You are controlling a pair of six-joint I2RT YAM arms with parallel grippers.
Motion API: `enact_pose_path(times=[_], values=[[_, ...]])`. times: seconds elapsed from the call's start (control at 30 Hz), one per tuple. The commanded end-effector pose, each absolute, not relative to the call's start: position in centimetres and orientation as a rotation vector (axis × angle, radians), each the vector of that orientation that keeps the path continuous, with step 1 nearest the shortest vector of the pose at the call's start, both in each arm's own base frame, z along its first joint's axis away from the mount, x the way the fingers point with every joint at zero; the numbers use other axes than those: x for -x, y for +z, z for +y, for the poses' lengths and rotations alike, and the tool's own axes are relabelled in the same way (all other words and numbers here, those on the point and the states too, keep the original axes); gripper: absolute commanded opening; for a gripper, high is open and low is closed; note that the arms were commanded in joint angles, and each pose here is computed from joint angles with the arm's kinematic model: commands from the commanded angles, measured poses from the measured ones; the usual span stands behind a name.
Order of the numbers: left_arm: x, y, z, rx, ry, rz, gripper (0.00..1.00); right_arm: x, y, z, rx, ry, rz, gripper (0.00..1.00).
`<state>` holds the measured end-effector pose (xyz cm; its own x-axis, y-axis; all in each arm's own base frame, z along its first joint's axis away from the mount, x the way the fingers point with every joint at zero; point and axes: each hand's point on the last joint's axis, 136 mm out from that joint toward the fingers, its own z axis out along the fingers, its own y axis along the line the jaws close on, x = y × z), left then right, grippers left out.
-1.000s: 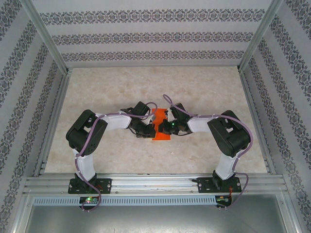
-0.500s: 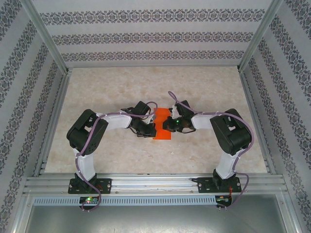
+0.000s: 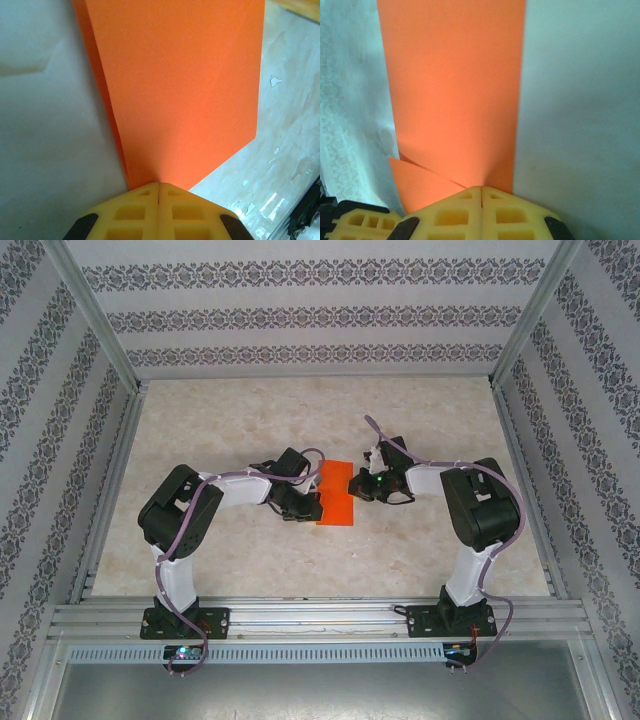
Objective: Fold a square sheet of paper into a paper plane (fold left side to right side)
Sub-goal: Fold the triangle a second time at the center of the table.
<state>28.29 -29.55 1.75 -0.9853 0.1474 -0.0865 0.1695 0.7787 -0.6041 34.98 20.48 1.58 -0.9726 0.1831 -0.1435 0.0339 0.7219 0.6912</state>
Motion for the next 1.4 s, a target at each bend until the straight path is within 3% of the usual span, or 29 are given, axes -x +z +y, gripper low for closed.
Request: enact_pose_path(times=[0.0, 0.27, 0.53, 0.73, 1.37], values=[[-25.7, -1.9, -26.3, -0.155, -0.813, 3.128, 0.03, -37.2, -0.2, 16.3, -0.274, 0.862, 2.730, 0.00], [-25.8, -1.7, -26.4, -0.158, -0.822, 3.120, 0.03, -37.6, 3.8, 16.6, -0.245, 0.931, 2.655, 0.00], [-25.8, -1.6, -26.5, -0.159, -0.831, 3.113, 0.03, -34.4, 5.5, 22.0, -0.150, 1.178, 2.621, 0.00], [-26.0, -1.4, -26.7, -0.160, -0.847, 3.105, 0.03, -33.6, 3.8, 24.4, -0.118, 1.188, 2.671, 0.00], [-28.4, 3.8, -29.7, -0.217, -1.006, 2.974, 0.03, -31.1, -1.6, 21.8, -0.241, 1.044, 2.845, 0.00]])
